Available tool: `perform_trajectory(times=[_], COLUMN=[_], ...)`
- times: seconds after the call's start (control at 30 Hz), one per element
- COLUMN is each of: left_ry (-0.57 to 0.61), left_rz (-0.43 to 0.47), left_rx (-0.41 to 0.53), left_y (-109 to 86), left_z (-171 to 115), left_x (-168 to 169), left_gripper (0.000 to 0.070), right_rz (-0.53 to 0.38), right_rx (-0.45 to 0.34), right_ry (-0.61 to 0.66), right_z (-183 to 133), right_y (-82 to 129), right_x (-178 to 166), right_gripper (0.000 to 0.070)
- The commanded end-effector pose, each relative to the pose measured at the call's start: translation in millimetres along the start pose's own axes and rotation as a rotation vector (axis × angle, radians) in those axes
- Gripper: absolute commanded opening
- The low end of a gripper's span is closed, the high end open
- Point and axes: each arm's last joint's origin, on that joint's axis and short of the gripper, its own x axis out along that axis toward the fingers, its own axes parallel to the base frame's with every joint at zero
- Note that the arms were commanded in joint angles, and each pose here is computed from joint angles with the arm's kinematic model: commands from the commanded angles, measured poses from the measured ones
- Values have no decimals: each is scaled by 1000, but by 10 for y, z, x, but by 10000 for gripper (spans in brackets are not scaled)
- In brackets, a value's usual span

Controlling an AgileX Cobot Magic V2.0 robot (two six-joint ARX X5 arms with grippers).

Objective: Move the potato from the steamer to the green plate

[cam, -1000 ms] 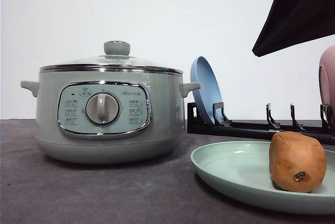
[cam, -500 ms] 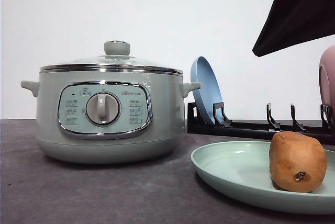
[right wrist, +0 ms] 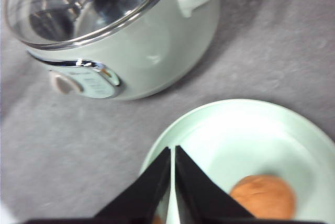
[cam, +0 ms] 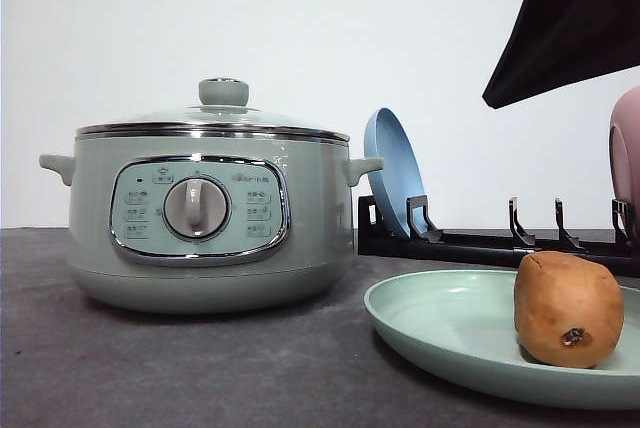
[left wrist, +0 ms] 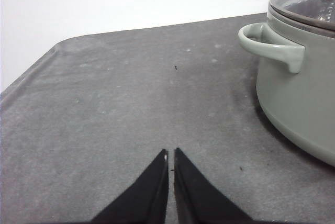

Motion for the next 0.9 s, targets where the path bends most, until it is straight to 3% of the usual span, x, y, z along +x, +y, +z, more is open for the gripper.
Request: perform_trajectory(times=[0.0,0.27,0.53,0.87], left_ry=[27,27,26,27], left_rz=[-3,-3,-3,-3], left_rx=[2,2,2,2], left_y=[-9,-9,-9,-9], left_z=[-67,-66,-66,-66], left_x=[17,16,16,16], left_gripper=[12,12,12,12], right_rz=[-35,-167,-348,-446], right_rx=[-40,-106,-111,-133], right_ry=[-69,-407,-716,-813], right_z=[81,91,-351,-869], right_y=[-8,-288,-639,-814], right_x=[-63,-370,-562,-493], right_gripper=[0,0,0,0])
